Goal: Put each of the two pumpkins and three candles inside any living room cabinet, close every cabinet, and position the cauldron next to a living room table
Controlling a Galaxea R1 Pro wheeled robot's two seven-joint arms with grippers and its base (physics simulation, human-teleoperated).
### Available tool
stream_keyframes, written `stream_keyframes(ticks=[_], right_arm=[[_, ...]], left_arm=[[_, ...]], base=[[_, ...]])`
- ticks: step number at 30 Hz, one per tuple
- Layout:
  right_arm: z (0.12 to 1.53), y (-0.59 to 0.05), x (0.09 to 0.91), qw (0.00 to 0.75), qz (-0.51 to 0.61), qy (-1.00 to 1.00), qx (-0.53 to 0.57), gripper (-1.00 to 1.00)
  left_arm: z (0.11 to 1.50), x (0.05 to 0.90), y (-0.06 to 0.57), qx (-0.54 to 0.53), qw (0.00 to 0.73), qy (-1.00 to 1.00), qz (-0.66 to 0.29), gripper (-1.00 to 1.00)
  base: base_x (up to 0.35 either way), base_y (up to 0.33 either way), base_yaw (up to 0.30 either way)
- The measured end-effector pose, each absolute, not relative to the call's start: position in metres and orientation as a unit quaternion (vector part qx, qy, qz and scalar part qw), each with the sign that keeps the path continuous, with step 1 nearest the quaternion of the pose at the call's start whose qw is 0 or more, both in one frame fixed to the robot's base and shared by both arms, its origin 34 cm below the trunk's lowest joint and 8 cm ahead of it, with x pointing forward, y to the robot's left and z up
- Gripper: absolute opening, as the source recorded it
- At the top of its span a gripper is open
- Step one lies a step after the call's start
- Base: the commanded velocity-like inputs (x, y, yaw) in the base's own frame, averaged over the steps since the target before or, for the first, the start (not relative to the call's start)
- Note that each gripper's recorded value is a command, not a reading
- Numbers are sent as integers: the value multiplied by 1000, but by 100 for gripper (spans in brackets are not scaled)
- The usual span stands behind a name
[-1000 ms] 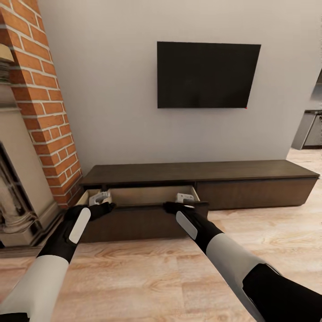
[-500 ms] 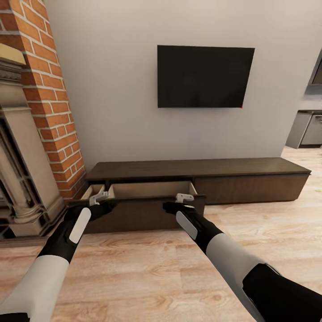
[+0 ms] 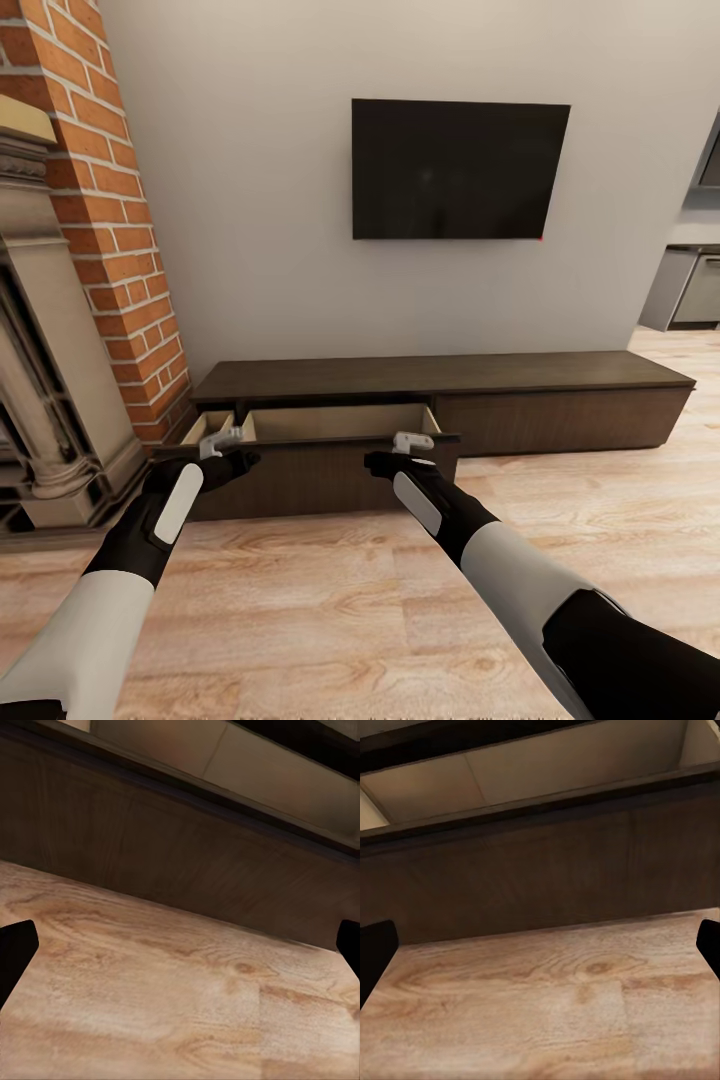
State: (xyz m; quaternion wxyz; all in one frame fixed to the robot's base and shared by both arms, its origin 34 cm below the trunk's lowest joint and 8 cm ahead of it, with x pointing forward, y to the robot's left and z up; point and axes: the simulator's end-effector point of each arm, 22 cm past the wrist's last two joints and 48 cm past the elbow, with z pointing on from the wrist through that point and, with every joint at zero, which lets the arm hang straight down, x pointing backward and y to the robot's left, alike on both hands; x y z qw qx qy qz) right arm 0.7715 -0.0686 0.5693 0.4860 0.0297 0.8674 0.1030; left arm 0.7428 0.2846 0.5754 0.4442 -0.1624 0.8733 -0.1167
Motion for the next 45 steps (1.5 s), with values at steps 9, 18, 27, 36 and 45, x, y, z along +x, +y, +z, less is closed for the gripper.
stream_keyframes(ticks=[9, 18, 27, 36, 45], right_arm=[[543, -67, 773, 470, 103, 876, 31, 100], [518, -66, 774, 455, 104, 884, 32, 100], [491, -65, 774, 439, 104, 892, 33, 100], [466, -65, 773, 423, 103, 900, 35, 100], [439, -65, 771, 407, 103, 907, 36, 100]], left_arm=[[550, 745, 284, -163, 429, 881, -114, 100], [525, 746, 283, -165, 412, 889, -112, 100], [499, 747, 282, -166, 396, 897, -109, 100], [474, 746, 282, -168, 379, 904, -107, 100], [449, 745, 281, -170, 363, 910, -104, 100]], base=[[0, 0, 0], [0, 0, 0], [-112, 0, 0], [-47, 0, 0], [0, 0, 0]])
